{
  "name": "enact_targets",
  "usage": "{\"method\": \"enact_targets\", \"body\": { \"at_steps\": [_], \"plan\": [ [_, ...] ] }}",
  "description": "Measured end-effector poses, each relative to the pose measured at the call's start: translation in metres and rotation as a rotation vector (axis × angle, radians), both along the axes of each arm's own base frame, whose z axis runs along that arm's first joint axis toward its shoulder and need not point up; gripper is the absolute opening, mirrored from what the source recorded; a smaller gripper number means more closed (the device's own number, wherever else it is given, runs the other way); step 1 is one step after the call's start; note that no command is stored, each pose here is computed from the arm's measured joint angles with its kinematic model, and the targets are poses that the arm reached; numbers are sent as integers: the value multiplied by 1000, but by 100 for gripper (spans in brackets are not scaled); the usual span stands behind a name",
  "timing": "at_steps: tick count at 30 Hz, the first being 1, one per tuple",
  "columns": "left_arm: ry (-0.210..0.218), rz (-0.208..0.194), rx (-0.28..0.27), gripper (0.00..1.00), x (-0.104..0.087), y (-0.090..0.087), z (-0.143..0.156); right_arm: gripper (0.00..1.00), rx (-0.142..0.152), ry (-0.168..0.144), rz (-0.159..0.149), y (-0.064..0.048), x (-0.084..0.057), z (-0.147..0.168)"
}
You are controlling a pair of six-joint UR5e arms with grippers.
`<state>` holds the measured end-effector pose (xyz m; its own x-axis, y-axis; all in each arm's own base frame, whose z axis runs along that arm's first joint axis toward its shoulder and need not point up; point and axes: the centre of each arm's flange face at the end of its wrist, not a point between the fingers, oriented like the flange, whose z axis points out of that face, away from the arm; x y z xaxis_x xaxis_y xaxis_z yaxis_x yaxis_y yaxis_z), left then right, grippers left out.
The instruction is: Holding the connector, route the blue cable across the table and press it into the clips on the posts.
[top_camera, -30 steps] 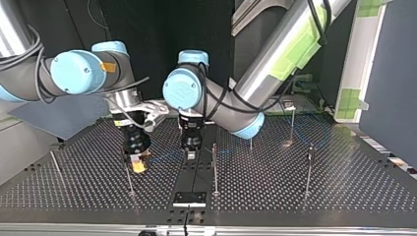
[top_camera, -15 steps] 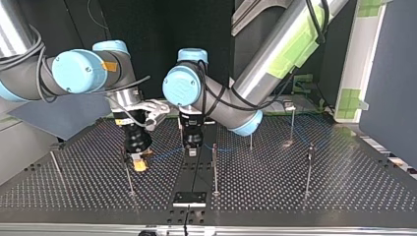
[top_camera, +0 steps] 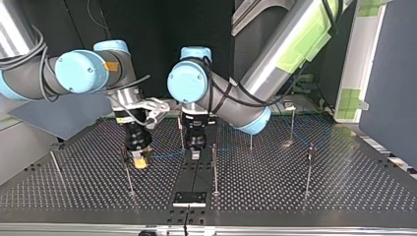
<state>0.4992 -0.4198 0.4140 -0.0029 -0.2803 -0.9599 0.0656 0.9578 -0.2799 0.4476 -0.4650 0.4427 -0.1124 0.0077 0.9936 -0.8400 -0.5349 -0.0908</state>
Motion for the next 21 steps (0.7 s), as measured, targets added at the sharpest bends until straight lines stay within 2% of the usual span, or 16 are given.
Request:
{"method": "enact_targets", "body": {
  "at_steps": [7, 13, 17, 21],
  "plan": [
    [-16, -23, 7, 0, -7, 2, -9, 0, 6, -1, 9, 4, 4, -2],
    [-19, -70, 28, 0, -14, -5, -29, 0, 17, 4, 14, 8, 5, -9],
    [-19, -93, 31, 0, -18, -6, -43, 0, 39, 17, 11, 11, 3, -22],
    [-18, -95, 33, 0, -20, -4, -58, 0, 67, 34, 2, 13, -2, -40]
  ]
}}
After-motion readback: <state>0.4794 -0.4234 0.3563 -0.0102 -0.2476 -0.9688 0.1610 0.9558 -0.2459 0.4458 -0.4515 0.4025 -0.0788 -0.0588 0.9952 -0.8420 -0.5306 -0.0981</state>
